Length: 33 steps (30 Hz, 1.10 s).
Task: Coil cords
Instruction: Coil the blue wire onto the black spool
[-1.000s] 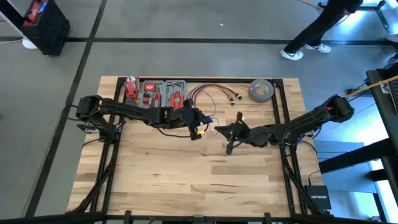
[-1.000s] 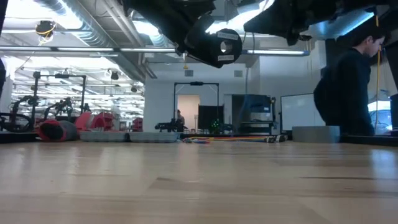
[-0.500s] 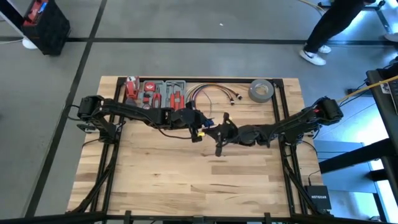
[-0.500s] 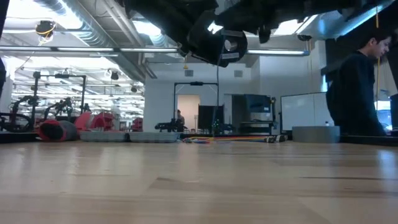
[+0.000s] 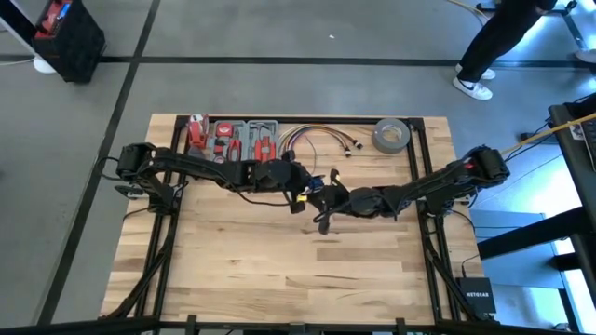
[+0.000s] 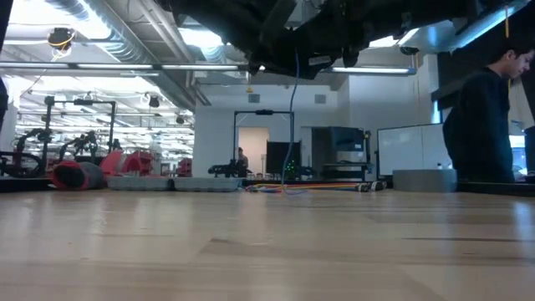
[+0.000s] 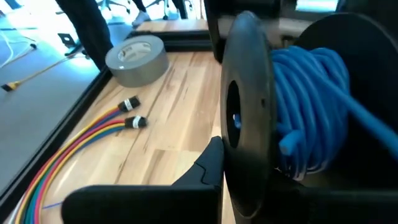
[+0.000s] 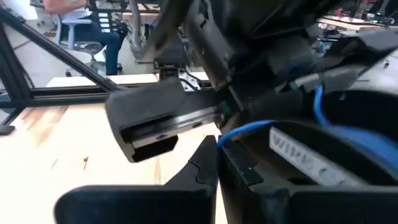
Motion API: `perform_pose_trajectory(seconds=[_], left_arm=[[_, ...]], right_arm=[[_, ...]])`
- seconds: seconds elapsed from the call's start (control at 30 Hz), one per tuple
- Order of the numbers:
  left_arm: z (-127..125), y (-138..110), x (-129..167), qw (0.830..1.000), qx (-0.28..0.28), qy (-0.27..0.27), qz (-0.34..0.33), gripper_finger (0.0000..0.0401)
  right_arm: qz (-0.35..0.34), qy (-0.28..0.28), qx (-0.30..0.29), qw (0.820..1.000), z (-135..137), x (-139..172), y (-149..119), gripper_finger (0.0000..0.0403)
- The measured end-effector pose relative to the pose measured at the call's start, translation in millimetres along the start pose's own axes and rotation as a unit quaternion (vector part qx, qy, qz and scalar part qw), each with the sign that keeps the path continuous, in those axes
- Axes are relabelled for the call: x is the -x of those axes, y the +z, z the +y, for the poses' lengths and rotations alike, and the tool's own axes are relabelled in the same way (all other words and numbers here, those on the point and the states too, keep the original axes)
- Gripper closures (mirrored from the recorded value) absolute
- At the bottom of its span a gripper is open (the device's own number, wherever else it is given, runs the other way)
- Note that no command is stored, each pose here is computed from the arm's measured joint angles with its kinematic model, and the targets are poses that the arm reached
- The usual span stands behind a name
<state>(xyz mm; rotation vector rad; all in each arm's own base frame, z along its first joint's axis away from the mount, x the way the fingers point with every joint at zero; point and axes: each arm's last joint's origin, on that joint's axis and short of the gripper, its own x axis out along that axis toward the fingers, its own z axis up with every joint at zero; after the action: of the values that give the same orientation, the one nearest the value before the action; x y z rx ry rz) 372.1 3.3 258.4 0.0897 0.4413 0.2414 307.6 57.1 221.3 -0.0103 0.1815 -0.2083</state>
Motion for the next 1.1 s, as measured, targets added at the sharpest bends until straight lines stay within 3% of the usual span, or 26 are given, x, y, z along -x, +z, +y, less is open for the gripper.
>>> perform_pose_trajectory(seconds=[0.4,0.67,0.93,1.1], left_arm=[[-7.1,5.7,7.2,1.0,0.004,-0.004,-0.018,0.0401],[-6.3,4.7,16.2,1.0,-0.01,-0.01,0.013,0.0401],[-6.6,6.1,18.5,1.0,-0.012,-0.015,0.011,0.0401],[-8.3,5.9,19.2,1.0,-0.016,-0.015,0.012,0.0401]], right_arm=[[0.056,-0.026,0.017,0.998,-1.0,-1.2,-13.3,0.0394],[0.084,-0.039,0.034,0.995,-5.1,6.4,-12.2,0.038],[0.12,-0.092,0.062,0.987,-11.2,12.0,-17.3,0.0301],[0.197,-0.077,0.082,0.974,-13.4,21.4,-10.8,0.0249]])
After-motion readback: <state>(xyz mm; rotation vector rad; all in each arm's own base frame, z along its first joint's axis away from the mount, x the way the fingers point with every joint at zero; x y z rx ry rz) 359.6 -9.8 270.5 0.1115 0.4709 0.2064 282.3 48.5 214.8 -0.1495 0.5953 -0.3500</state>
